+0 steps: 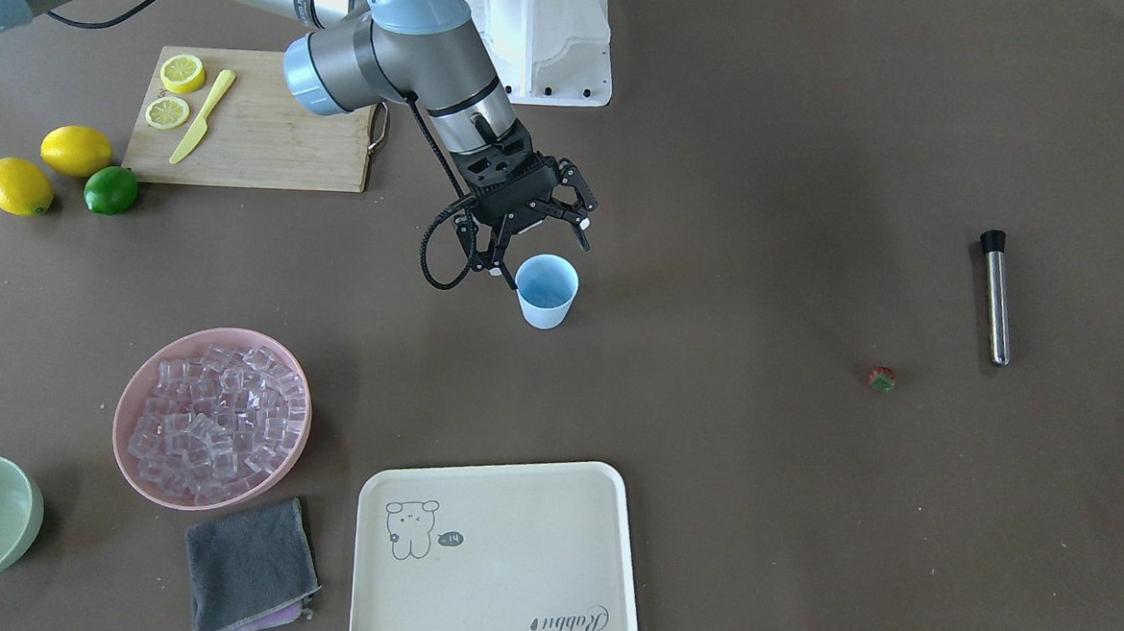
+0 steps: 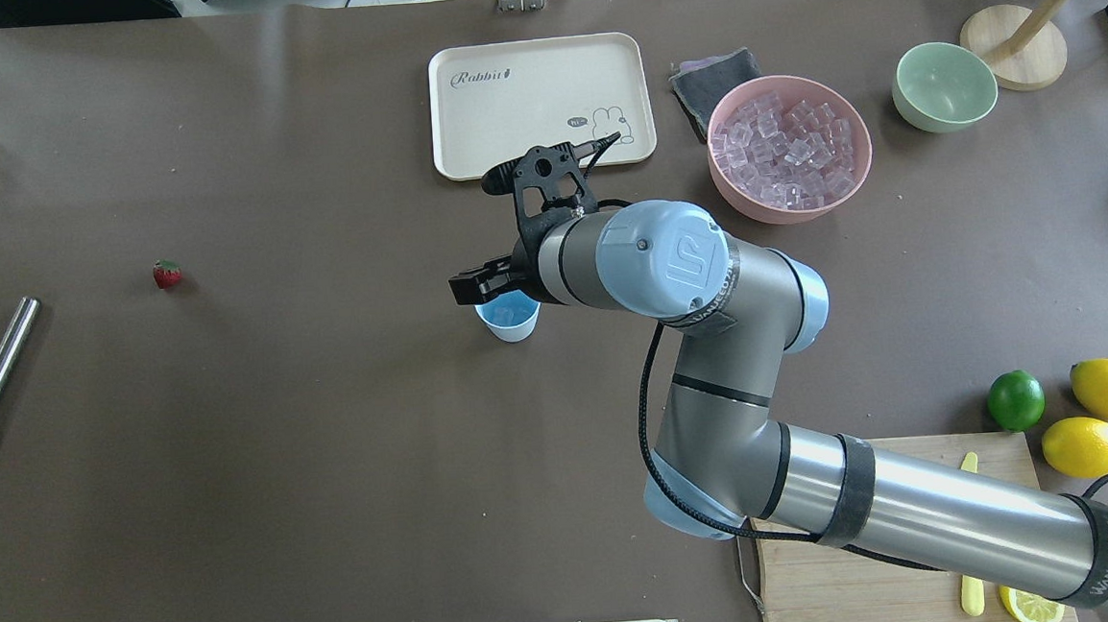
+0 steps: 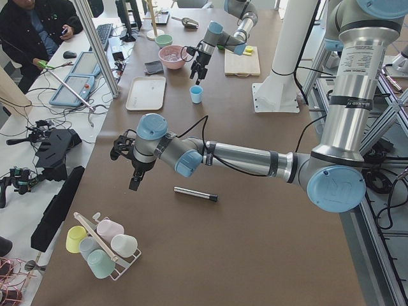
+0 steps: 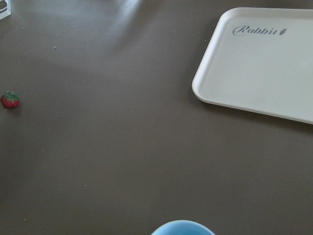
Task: Mash ice and strawberries in cup
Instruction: 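Open the right gripper to drop the ice cube into the cup, then move the right gripper back over the pink ice bowl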
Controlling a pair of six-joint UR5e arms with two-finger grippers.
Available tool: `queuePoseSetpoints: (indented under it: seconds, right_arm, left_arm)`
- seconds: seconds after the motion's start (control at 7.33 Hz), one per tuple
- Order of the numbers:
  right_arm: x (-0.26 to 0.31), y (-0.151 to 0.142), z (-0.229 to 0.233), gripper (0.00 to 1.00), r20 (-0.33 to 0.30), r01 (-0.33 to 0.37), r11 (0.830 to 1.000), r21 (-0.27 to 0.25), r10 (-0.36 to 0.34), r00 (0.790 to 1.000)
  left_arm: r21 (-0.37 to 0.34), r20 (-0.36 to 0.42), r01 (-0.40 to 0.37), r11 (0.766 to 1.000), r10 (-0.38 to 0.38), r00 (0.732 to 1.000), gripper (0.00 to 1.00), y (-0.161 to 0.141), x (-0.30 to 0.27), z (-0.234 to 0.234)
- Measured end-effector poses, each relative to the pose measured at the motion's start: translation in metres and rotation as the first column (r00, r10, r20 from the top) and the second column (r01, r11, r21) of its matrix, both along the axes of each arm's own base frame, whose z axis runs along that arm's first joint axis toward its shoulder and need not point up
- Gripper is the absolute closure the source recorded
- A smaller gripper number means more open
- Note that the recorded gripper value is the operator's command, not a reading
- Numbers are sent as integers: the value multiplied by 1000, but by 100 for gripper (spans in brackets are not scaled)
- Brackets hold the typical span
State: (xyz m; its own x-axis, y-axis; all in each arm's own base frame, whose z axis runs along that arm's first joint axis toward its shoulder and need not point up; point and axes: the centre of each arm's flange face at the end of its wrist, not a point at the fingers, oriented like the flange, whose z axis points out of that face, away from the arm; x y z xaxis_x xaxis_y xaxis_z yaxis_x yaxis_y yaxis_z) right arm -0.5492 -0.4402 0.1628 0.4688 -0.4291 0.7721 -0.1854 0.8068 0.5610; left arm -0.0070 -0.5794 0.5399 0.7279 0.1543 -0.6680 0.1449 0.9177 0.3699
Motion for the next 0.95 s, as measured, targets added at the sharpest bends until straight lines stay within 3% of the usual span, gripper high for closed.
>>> queuePoseSetpoints:
  seconds: [0.27,0.68,0.95]
  right_arm:
    - [38,-41,14,0,-8,-20,999,-26,20,1000]
    - [93,-89,43,0,-36,-124,989,-81,122,992]
    - [135,-100,83,0,-74,-202,975,-95,195,978]
  left_arm:
    - [5,-2,3,1000,-3,1000,2,1,-1,-4]
    - [7,-2,3,1000,-3,1000,2,6,-1,-3]
    - [19,-3,2,1000,-2,1000,2,8,-1,-9]
